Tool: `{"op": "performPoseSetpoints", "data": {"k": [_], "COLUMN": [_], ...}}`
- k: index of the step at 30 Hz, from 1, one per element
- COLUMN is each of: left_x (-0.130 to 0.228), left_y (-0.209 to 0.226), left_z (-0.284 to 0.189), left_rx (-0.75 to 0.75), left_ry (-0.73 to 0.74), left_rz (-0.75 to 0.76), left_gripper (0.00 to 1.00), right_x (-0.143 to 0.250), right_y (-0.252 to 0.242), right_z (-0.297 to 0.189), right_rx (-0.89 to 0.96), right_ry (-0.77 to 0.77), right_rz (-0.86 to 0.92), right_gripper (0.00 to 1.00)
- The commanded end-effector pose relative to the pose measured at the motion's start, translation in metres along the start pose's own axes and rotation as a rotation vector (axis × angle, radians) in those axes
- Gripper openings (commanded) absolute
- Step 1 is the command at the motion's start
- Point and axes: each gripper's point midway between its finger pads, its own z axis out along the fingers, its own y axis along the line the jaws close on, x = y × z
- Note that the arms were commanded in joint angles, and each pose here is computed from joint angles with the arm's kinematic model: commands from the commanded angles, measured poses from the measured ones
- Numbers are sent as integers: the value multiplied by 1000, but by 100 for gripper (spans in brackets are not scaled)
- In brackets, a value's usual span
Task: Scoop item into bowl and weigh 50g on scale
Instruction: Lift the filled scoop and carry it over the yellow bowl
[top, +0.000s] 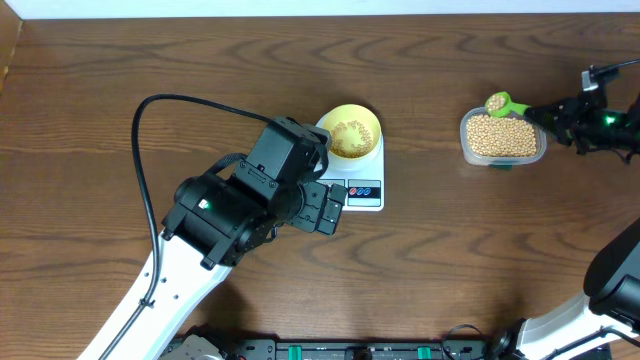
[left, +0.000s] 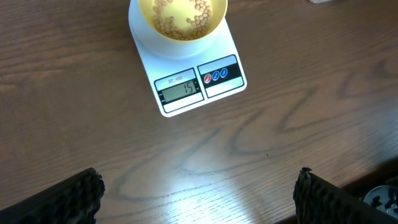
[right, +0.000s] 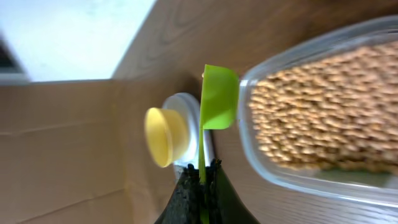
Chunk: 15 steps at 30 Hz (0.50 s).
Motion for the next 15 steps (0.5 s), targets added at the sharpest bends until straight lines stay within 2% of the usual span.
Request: {"op": "performPoseSetpoints", "data": {"k": [1, 9, 15], "left_x": [-5, -5, -5], "left_y": [0, 0, 0], "left_z": [-8, -8, -8], "left_rx": [3, 3, 3], "left_ry": [-29, -29, -29], "left_rz": [4, 4, 4], "left_gripper": [100, 100, 100], "right_x": [2, 12, 41], "right_y": [21, 66, 106], "right_z": [-1, 3, 37], "right_rx": [-154, -374, -463], "right_ry": [15, 64, 189], "right_rz": [-7, -51, -130], "right_gripper": [1, 1, 1]}}
